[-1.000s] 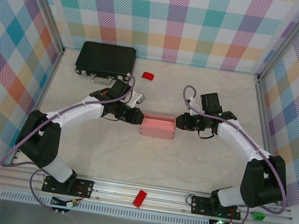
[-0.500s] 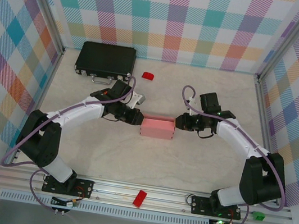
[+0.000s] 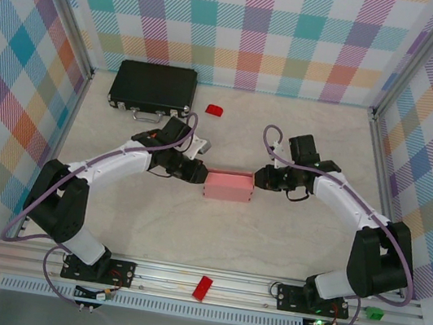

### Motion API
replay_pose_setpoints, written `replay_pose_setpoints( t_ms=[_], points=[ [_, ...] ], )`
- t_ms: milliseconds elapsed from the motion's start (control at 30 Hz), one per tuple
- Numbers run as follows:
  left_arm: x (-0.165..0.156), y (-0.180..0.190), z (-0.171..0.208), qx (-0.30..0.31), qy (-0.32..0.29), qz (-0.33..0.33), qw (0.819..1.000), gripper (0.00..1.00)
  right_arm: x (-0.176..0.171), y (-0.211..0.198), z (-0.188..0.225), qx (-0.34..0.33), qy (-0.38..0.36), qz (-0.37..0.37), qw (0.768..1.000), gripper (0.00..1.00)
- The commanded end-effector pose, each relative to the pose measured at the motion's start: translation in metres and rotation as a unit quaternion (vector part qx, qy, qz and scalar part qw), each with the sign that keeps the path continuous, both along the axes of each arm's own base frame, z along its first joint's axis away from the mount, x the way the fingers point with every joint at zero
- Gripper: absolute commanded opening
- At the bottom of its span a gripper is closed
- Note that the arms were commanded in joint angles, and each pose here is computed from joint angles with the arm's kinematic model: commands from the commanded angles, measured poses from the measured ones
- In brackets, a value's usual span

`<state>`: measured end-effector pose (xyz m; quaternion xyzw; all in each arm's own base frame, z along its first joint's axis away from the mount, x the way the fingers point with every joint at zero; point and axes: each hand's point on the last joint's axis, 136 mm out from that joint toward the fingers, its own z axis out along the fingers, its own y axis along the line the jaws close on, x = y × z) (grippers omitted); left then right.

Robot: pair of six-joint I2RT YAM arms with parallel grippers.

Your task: Fold the paper box

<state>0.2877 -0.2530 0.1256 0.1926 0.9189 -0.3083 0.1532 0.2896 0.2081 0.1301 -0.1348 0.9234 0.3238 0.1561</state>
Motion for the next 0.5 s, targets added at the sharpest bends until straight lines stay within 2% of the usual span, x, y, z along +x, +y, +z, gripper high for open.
replay_pose_setpoints(
  t_ms=[0, 467],
  points=[
    [-0.0066, -0.0019, -0.0061, 0.012, 0.010, -0.013, 1.000, 0.19, -0.0108, -0.0027, -0.0135, -0.017, 0.019, 0.013, 1.000, 0.15],
    [-0.0115, -0.0002, -0.0095, 0.024, 0.016, -0.020, 0.999, 0.19, -0.0192, -0.0046, -0.0169, -0.021, 0.027, 0.021, 0.999, 0.16]
  ],
)
